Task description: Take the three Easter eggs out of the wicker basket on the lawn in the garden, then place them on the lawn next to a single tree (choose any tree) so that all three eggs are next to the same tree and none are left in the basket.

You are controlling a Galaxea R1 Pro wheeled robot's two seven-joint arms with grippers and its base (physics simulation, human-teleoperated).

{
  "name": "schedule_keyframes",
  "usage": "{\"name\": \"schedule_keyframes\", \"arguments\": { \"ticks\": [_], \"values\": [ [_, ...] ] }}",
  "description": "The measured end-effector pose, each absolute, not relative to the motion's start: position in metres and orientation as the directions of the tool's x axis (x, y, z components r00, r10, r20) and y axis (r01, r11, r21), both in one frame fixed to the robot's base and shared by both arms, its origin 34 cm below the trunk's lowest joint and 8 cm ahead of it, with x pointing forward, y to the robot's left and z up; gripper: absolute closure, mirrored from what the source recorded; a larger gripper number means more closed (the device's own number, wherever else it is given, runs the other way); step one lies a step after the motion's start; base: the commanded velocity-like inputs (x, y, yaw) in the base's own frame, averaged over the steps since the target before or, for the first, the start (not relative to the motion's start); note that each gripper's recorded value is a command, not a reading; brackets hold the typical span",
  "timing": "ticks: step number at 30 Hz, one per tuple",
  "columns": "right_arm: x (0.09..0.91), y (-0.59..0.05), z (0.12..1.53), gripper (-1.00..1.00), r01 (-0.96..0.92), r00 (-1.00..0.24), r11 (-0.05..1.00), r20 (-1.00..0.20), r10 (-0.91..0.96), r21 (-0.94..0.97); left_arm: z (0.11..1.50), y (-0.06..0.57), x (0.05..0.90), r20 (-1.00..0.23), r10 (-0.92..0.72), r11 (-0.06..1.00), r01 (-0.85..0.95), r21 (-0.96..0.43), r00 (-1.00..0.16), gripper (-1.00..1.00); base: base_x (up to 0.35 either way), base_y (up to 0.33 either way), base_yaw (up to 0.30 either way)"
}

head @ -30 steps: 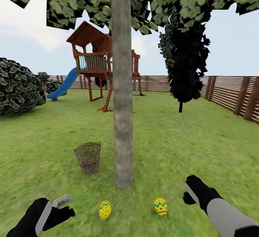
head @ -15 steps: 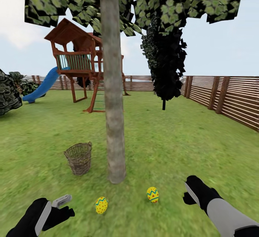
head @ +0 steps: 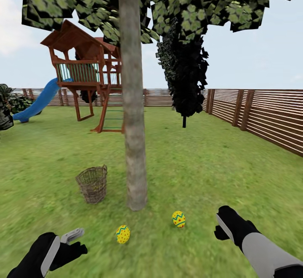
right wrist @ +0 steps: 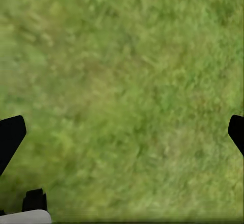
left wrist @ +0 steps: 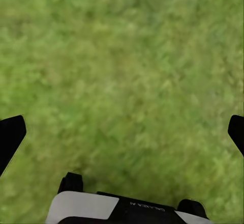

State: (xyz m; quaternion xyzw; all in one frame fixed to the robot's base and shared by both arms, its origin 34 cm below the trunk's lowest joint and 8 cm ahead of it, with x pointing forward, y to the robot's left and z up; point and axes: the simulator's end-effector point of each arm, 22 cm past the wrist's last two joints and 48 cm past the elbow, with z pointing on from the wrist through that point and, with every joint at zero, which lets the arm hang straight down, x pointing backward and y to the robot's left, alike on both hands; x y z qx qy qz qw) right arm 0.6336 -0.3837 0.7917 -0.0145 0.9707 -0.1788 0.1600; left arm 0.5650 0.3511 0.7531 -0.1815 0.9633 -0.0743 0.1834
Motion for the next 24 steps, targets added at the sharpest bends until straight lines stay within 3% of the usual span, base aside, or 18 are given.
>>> {"name": "schedule_keyframes", "arguments": {
  "ticks": [17, 24],
  "values": [
    [0.6378, -0.3842, 0.7936, -1.0, 0.033, -0.942, 0.934, -0.324, -0.091, -0.357, 0.7531, 0.3508, 0.565, -0.327, -0.376, 0.924, -0.321, -0.209, -0.867, -1.0, -0.211, 0.285, 0.259],
    [0.6375, -0.3841, 0.7938, -1.0, 0.033, -0.942, 0.934, -0.324, -0.09, -0.356, 0.755, 0.3519, 0.5694, -0.349, -0.376, 0.924, -0.319, -0.209, -0.859, -1.0, -0.047, 0.248, 0.269]
  ]
}}
